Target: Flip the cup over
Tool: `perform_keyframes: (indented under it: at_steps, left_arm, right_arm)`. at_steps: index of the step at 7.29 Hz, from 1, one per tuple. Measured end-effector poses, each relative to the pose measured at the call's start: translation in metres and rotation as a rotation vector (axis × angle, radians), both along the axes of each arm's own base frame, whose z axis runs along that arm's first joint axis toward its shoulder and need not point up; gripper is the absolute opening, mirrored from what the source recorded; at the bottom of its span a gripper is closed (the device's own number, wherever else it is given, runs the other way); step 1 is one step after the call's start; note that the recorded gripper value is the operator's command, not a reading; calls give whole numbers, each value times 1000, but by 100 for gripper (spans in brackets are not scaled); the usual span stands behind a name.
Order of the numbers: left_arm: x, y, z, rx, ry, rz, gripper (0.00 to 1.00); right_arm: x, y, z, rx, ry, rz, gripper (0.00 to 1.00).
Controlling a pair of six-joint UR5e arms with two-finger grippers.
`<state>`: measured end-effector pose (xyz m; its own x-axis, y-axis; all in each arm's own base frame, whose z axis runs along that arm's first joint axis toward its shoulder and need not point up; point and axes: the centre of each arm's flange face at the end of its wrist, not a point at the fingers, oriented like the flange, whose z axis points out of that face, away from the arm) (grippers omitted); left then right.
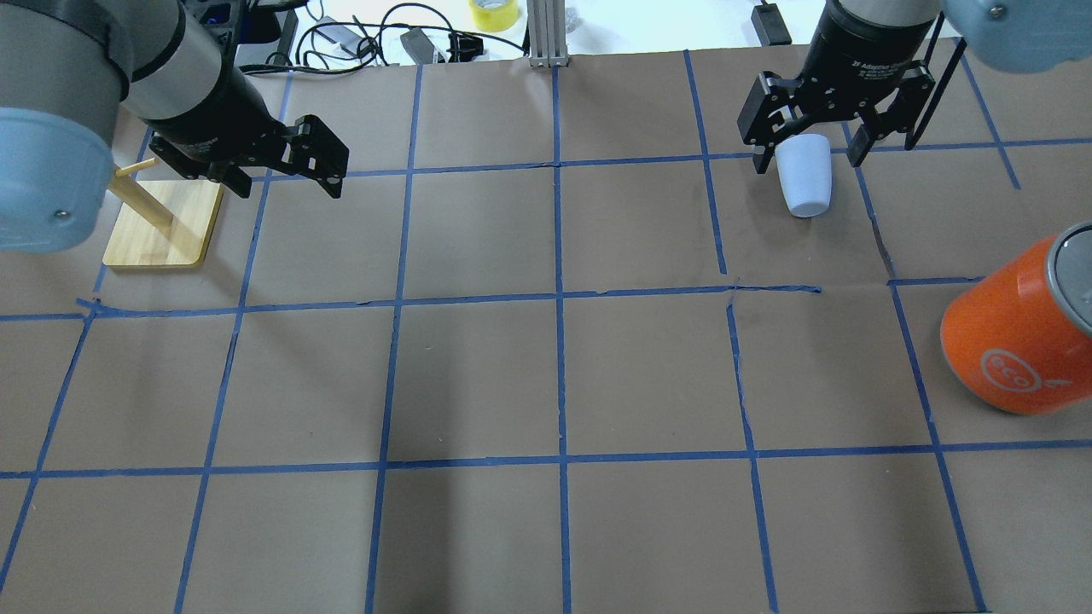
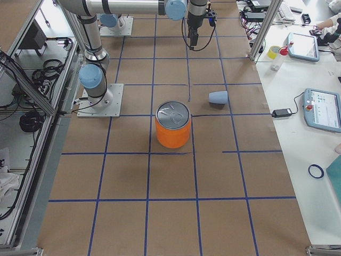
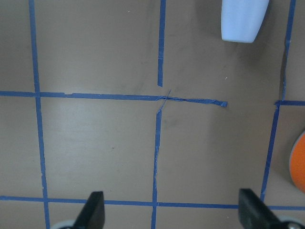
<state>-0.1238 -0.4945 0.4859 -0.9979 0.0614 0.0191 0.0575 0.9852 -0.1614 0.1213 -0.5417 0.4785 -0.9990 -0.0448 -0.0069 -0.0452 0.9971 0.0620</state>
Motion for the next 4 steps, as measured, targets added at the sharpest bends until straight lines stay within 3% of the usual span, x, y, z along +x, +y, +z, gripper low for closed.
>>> perform_keyframes:
  at_steps: [4]
  left_arm:
    - [1,0,0,1,-3,1,100]
  right_arm:
    - [-1,1,-4,5,1,7,100]
